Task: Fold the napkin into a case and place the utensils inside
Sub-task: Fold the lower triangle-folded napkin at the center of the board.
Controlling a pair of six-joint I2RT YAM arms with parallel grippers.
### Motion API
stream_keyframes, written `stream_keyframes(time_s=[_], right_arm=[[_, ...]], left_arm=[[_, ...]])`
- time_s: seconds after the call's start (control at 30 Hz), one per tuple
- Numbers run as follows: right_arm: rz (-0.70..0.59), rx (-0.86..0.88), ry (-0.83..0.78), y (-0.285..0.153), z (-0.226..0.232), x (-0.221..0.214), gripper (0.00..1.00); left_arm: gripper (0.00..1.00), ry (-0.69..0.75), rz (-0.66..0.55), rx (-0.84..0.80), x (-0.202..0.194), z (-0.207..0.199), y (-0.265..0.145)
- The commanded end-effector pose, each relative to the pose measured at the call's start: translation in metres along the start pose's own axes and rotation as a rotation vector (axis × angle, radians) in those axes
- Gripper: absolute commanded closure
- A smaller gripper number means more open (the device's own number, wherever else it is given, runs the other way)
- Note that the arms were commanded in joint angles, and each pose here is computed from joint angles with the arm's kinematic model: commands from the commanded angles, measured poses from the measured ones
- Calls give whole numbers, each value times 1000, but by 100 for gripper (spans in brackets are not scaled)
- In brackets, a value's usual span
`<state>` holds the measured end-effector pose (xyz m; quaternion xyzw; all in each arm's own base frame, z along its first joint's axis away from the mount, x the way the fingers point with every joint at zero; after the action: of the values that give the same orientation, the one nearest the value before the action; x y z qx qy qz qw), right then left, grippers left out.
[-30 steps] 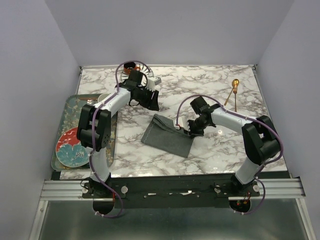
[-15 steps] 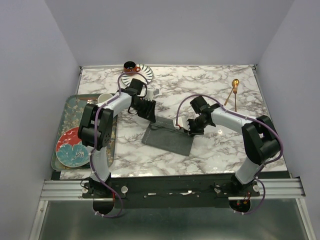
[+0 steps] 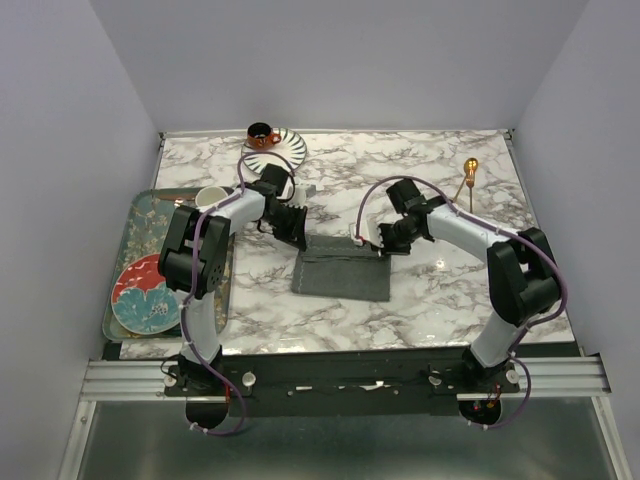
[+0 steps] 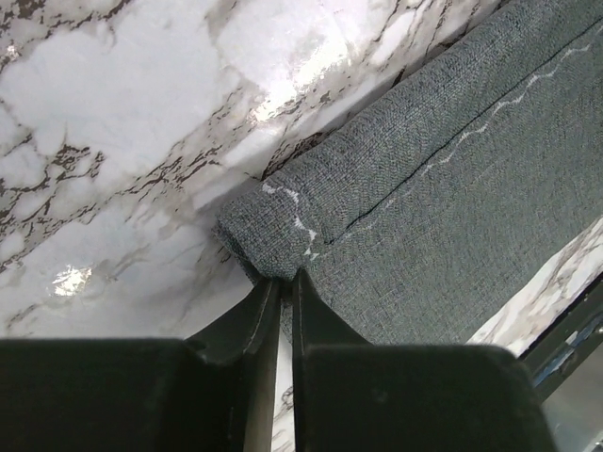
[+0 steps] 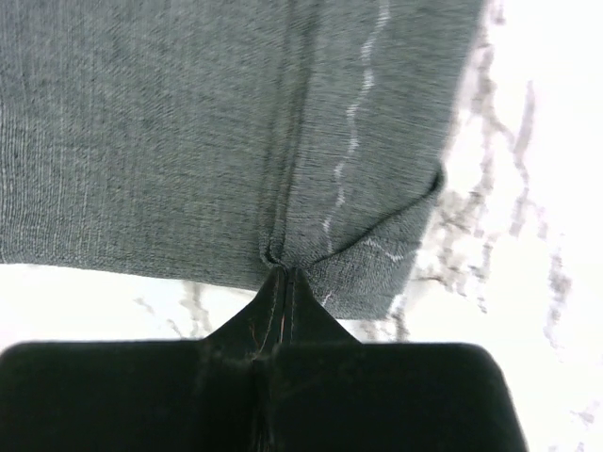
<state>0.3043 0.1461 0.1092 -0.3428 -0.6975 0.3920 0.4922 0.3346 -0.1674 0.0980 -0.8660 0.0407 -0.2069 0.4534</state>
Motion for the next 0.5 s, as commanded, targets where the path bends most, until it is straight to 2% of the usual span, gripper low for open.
stream_keyframes(time_s=[0.0,0.1,0.2,0.23,0.27,0.37,0.47], right_arm=[[-70,-7,-11,-18,-9,14,99],[-109,6,16,-28,-8,22,99],[-108,15,35,-25,-6,21,99],[-105,20,39,-23,-6,20,100],[-104,26,42,-21,-6,19,99],[-93,37,48,-14,-5,15,99],[-84,46,42,-10,-3,12,99]], left_arm=[[89,-28,-28,23,-2,0,-1],[85,-17,-59,25,3,-5,-10],[71,29,-99,30,4,-9,-18],[68,61,-133,28,7,-13,-26],[57,96,-166,21,10,-15,-29],[47,250,-240,25,14,-19,-42],[43,416,-268,13,15,-21,-50]])
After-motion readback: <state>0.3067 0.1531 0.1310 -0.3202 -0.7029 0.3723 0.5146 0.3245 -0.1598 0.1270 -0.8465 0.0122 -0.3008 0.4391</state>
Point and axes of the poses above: each gripper's point midway between its finger pads, its own y axis out along the fingers, its own z axis along the line the jaws close on, x = y × z, the point moved 8 cm from there along -y, back along the fingers, and after that the axes turned 5 degrees about -y, right-handed, at the moved point
